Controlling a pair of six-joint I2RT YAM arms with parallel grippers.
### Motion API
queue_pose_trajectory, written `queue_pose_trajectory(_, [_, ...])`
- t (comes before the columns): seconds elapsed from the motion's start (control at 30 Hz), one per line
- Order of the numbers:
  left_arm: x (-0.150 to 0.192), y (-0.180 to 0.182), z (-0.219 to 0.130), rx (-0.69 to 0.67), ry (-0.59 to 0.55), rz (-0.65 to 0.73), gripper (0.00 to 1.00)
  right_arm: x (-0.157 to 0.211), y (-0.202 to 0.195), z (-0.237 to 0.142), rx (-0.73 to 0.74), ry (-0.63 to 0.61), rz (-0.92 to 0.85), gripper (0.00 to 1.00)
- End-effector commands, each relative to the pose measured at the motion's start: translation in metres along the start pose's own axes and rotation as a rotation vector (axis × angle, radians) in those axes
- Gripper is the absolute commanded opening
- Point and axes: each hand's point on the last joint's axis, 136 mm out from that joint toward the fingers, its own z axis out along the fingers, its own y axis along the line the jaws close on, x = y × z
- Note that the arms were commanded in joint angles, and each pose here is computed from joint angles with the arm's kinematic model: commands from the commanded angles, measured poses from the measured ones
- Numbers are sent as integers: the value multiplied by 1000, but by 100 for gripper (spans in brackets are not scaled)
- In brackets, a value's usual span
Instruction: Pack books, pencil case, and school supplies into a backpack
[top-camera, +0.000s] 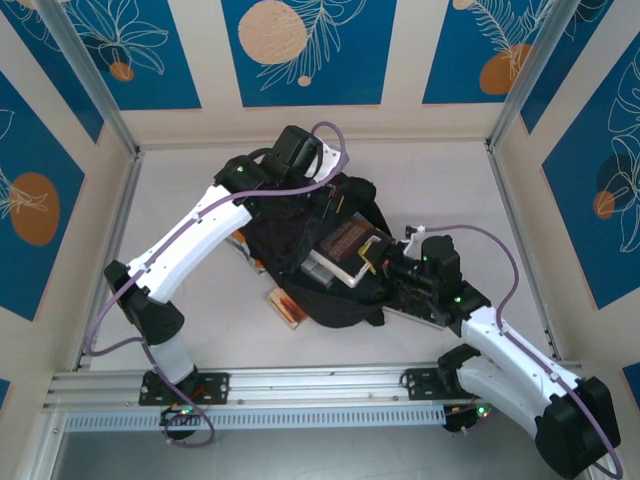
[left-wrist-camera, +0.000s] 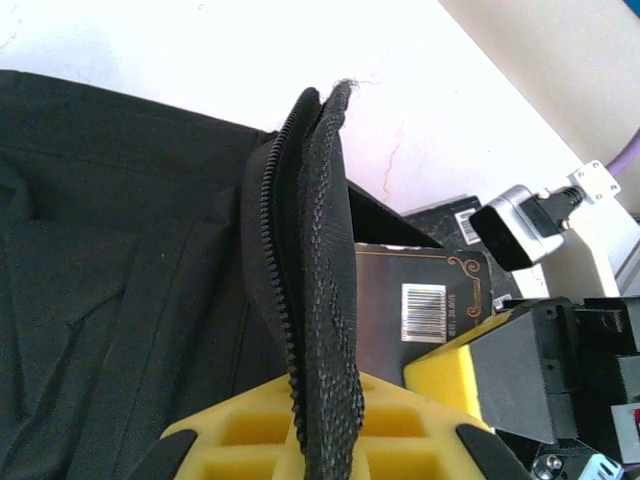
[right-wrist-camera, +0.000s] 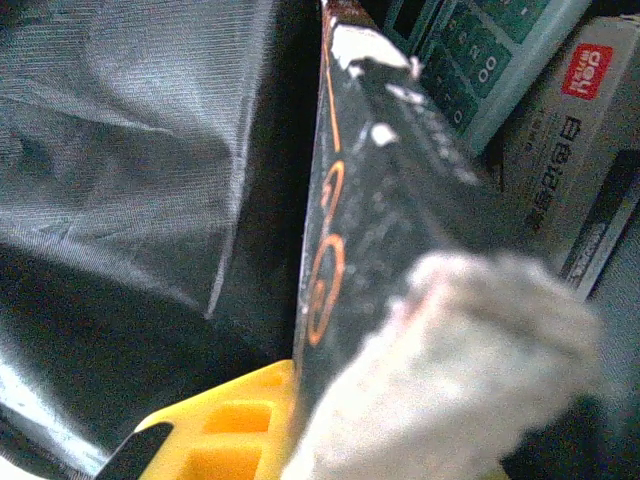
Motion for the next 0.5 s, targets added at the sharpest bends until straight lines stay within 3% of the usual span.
queue_pose_trajectory(0.0, [-28,-19,-22,118,-130,26,0,-10,49,4,-126,-40,-113,0])
queue_pose_trajectory(0.23, [-33,-14,-24,259,-146,-82,0,-6,47,43,-66,-47,-164,0])
queue_pose_trajectory(0.47, [-36,-6,-22,299,-154,-138,0,-13,26,97,53,-82,-179,0])
